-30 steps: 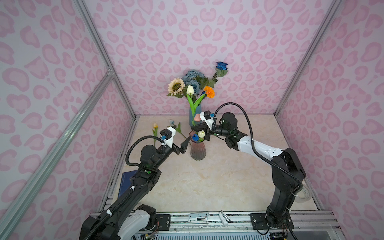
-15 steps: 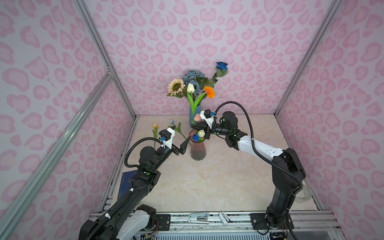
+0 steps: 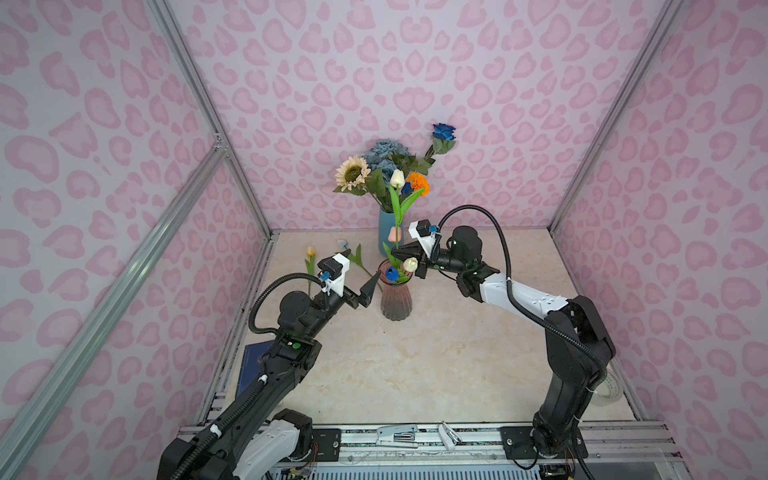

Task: Arrange the flowers into the vase
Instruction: 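Lower the white tulip stem into the pink vase with the right gripper, then open the right gripper and withdraw it while the left gripper draws back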

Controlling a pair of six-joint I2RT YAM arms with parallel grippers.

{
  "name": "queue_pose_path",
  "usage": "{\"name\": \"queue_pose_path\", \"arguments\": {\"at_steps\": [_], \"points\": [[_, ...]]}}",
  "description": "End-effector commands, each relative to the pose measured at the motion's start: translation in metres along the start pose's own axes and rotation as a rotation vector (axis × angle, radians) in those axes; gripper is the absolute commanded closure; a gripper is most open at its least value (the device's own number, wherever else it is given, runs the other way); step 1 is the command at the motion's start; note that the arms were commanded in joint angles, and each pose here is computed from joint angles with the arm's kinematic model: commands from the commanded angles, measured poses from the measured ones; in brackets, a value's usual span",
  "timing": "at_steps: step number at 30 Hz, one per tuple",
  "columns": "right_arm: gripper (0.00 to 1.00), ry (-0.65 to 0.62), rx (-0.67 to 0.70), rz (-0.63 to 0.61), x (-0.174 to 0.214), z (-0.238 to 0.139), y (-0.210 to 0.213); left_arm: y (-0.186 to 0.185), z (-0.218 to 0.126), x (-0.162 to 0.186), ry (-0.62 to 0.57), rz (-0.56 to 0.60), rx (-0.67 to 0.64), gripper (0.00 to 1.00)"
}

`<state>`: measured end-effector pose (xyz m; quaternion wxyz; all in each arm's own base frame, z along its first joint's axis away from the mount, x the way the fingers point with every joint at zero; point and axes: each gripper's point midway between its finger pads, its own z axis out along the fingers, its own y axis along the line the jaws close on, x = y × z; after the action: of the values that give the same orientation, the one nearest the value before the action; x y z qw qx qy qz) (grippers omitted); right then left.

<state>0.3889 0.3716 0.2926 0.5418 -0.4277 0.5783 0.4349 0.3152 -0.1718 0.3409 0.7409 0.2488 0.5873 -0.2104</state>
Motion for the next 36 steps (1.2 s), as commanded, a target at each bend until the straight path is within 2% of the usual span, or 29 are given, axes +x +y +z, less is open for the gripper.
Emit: {"name": "queue_pose_path", "arguments": {"at_steps": [1, 3, 7, 11, 13, 15, 19, 25, 30, 33, 36], "points": [[0.81, 0.012, -0.018, -0.038, 0.003, 0.002, 0.009, -0.001, 0.001, -0.014, -0.043, 0.012, 0.01, 0.05], [0.74, 0.023, -0.015, -0.054, 0.005, 0.002, 0.012, -0.001, 0.001, -0.014, -0.043, 0.014, 0.01, 0.05], [0.65, 0.044, -0.002, -0.091, 0.006, 0.0, 0.018, -0.001, 0.001, -0.015, -0.044, 0.021, 0.01, 0.04], [0.63, 0.094, 0.013, -0.157, 0.008, -0.002, 0.029, -0.001, 0.002, -0.015, -0.045, 0.021, 0.011, 0.04], [0.67, 0.119, 0.023, -0.191, 0.011, -0.004, 0.034, 0.0, 0.002, -0.015, -0.046, 0.023, 0.009, 0.04], [0.69, 0.128, 0.033, -0.191, 0.015, -0.006, 0.032, 0.0, 0.002, -0.015, -0.045, 0.024, 0.011, 0.04], [0.65, 0.133, 0.043, -0.17, 0.02, -0.009, 0.028, 0.0, 0.004, -0.014, -0.041, 0.023, 0.012, 0.04], [0.65, 0.034, 0.069, -0.127, 0.002, -0.019, 0.017, 0.005, 0.009, -0.007, -0.015, 0.011, -0.009, 0.08], [0.63, -0.058, 0.085, -0.101, -0.021, -0.034, 0.007, 0.008, 0.01, -0.02, -0.045, -0.003, -0.019, 0.08], [0.61, -0.103, 0.1, -0.094, -0.034, -0.043, 0.001, 0.019, 0.006, -0.032, -0.07, -0.019, -0.063, 0.09], [0.59, -0.12, 0.113, -0.092, -0.042, -0.049, -0.005, 0.046, 0.002, -0.032, -0.058, -0.08, -0.141, 0.09]]}}
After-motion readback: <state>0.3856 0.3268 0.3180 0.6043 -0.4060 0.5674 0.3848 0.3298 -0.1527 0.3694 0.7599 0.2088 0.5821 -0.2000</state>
